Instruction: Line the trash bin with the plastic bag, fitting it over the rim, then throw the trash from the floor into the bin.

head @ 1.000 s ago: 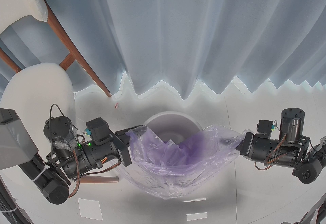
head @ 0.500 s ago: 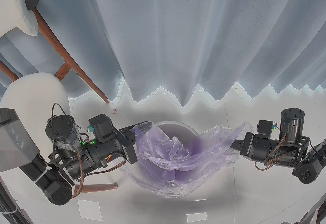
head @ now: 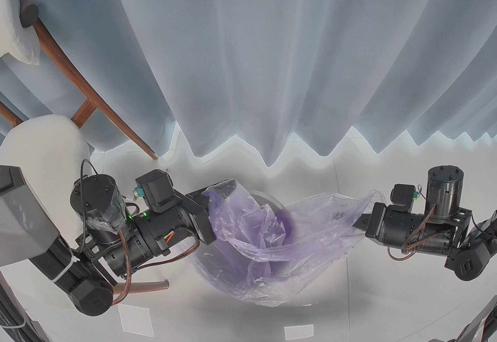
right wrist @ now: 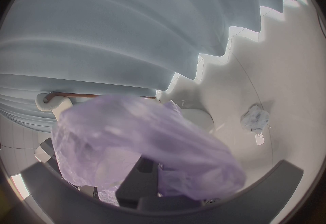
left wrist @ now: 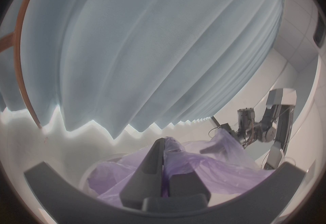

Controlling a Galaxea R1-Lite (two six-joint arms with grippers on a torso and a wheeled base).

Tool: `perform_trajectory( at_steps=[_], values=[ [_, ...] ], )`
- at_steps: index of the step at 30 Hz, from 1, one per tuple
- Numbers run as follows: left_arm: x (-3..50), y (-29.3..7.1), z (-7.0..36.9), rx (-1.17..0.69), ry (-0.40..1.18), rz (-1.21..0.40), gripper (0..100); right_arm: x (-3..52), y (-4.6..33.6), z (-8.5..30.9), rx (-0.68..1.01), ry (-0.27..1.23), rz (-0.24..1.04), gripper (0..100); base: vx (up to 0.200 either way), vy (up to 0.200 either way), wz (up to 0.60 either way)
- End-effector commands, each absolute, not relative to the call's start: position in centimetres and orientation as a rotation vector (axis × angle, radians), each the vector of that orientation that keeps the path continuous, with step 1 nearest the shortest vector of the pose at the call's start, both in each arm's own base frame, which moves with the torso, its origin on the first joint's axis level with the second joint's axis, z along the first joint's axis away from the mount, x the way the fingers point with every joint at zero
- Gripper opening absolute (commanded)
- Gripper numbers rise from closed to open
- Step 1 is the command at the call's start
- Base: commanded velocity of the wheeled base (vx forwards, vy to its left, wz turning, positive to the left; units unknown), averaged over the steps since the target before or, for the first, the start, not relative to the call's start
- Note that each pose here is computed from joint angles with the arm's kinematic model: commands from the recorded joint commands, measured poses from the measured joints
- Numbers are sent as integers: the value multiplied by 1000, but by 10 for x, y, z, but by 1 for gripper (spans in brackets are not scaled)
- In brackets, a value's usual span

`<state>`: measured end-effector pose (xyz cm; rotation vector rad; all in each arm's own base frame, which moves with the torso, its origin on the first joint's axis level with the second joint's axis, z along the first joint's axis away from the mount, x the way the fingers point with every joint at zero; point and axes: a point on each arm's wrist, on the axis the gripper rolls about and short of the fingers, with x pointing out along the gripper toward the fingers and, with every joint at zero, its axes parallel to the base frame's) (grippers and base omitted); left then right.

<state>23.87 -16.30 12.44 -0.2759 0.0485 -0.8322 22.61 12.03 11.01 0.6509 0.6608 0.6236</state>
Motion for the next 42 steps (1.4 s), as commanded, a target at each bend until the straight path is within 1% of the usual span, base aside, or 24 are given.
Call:
perform_trajectory(
  at_steps=[1,5,8,11,18,20,26,28,30,31,32,37,40,41,42],
  values=[
    [231,-174,130,-344,59,-874,0,225,120,111,651,657,628,0,0,0,0],
    [235,-177,135,-398,57,-886,0,222,123,114,652,652,646,0,0,0,0],
    [240,-182,145,-582,95,-900,0,220,123,118,655,645,654,0,0,0,0],
    [235,-183,147,-656,139,-923,0,219,123,120,656,636,657,0,0,0,0],
    [229,-182,137,-645,192,-930,0,215,122,129,668,609,677,0,0,0,0],
    [237,-184,132,-638,187,-910,0,208,121,139,692,592,708,0,0,0,0],
    [252,-194,144,-648,161,-906,0,208,119,144,717,594,705,0,0,0,0],
    [260,-196,146,-637,201,-849,0,209,119,144,720,600,699,0,0,0,0],
    [260,-198,151,-624,256,-754,0,210,119,147,730,595,698,0,0,0,0],
    [260,-198,151,-624,256,-754,0,210,119,147,730,595,698,0,0,0,0],
    [258,-198,156,-608,294,-679,0,210,119,149,741,592,698,0,0,0,0],
    [244,-192,162,-577,364,-640,0,210,119,147,743,602,691,0,0,0,0],
    [235,-181,145,-441,403,-626,0,213,120,142,741,619,684,0,0,0,0],
    [235,-181,144,-430,405,-624,0,213,120,142,741,621,684,0,0,0,0],
    [232,-175,133,-322,411,-632,0,214,121,140,740,629,678,0,0,0,0]
  ],
)
